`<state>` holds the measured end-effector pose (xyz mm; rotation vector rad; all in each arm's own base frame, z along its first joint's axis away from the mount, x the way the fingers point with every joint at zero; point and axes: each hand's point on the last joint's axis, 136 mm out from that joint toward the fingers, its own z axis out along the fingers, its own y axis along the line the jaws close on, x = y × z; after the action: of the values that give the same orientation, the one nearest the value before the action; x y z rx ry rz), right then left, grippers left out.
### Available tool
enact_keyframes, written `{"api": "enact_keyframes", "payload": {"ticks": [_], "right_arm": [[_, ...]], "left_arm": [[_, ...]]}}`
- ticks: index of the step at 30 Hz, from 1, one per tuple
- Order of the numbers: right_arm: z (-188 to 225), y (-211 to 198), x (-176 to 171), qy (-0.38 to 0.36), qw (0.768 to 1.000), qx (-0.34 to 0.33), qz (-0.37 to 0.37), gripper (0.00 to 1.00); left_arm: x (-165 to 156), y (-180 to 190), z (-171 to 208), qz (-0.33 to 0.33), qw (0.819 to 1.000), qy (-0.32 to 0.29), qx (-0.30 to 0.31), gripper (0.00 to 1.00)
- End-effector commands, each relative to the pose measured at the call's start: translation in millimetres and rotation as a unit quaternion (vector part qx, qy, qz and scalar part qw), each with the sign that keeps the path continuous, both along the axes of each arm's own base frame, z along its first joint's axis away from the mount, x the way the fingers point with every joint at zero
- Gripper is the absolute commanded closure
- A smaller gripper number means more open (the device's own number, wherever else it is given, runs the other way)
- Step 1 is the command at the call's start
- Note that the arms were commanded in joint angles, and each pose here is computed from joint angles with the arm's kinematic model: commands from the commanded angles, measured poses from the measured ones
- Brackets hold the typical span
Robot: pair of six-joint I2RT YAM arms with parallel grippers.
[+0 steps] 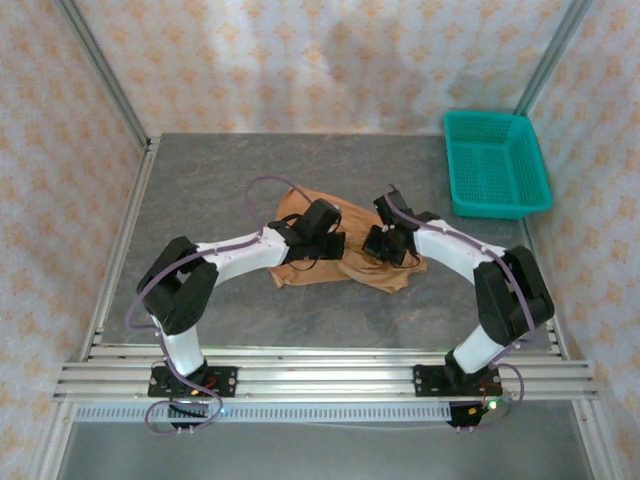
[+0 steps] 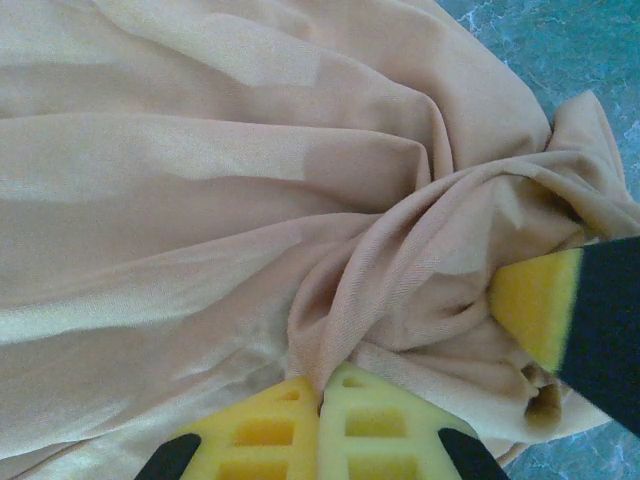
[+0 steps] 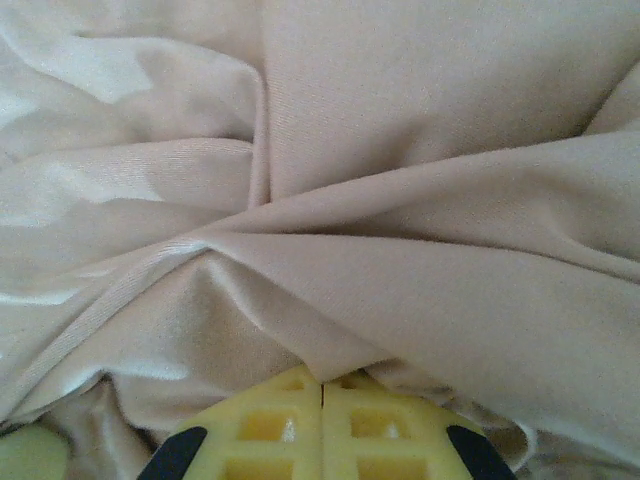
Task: Fold the inside-out t-shirt
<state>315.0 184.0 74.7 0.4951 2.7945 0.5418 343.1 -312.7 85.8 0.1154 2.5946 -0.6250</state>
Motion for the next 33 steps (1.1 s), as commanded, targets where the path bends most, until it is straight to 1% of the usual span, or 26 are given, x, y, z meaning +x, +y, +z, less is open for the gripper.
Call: {"api": "enact_keyframes", "payload": {"ticks": [1, 5, 7, 9, 11, 14, 16, 19, 20, 22, 23, 24, 28, 30, 31, 33], "right_arm": [[64, 0, 7, -0.067, 0.998, 0.010, 0.009, 1.00], [135, -2, 2, -0.125, 0.991, 0.034, 0.018, 1.00], [167, -1, -4, -0.153, 0.986, 0.058, 0.021, 1.00], [186, 0, -8, -0.164, 0.983, 0.077, 0.023, 1.00], [193, 2, -9, -0.166, 0.981, 0.096, 0.024, 1.00], [175, -2, -2, -0.149, 0.984, 0.100, 0.011, 1.00], [154, -3, 4, -0.129, 0.986, 0.104, 0.004, 1.00], [124, -7, 7, -0.103, 0.991, 0.081, 0.008, 1.00], [117, -6, 6, -0.094, 0.992, 0.078, 0.011, 0.98], [104, -4, 0, -0.076, 0.994, 0.081, 0.015, 0.84], [101, -3, -3, -0.074, 0.994, 0.080, 0.014, 0.80], [100, 1, -7, -0.076, 0.994, 0.082, 0.017, 0.78], [90, 16, -23, -0.064, 0.993, 0.090, 0.029, 0.76], [81, 23, -28, -0.054, 0.993, 0.097, 0.031, 0.73], [76, 25, -29, -0.049, 0.994, 0.097, 0.030, 0.71], [65, 27, -31, -0.039, 0.994, 0.097, 0.028, 0.61]], "left_arm": [[2, 7, 11, 0.007, 1.000, -0.016, 0.016, 1.00], [6, 7, 18, 0.004, 1.000, -0.023, 0.021, 1.00], [7, 5, 23, 0.003, 0.999, -0.027, 0.019, 1.00], [9, 4, 26, 0.003, 0.999, -0.030, 0.016, 1.00], [9, 3, 29, 0.003, 0.999, -0.033, 0.012, 1.00], [8, 4, 29, 0.002, 0.999, -0.035, 0.013, 1.00], [6, 6, 30, 0.002, 0.999, -0.035, 0.013, 1.00], [5, 11, 30, 0.006, 0.999, -0.037, 0.018, 1.00], [4, 11, 30, 0.006, 0.999, -0.036, 0.019, 1.00], [4, 12, 30, 0.006, 0.999, -0.036, 0.019, 1.00], [4, 11, 31, 0.005, 0.999, -0.037, 0.018, 1.00], [4, 11, 31, 0.005, 0.999, -0.037, 0.016, 1.00], [5, 8, 31, 0.003, 0.999, -0.037, 0.012, 1.00], [6, 8, 32, 0.002, 0.999, -0.037, 0.012, 1.00], [5, 8, 31, 0.002, 0.999, -0.036, 0.012, 1.00], [5, 8, 31, 0.002, 0.999, -0.036, 0.013, 1.00]]}}
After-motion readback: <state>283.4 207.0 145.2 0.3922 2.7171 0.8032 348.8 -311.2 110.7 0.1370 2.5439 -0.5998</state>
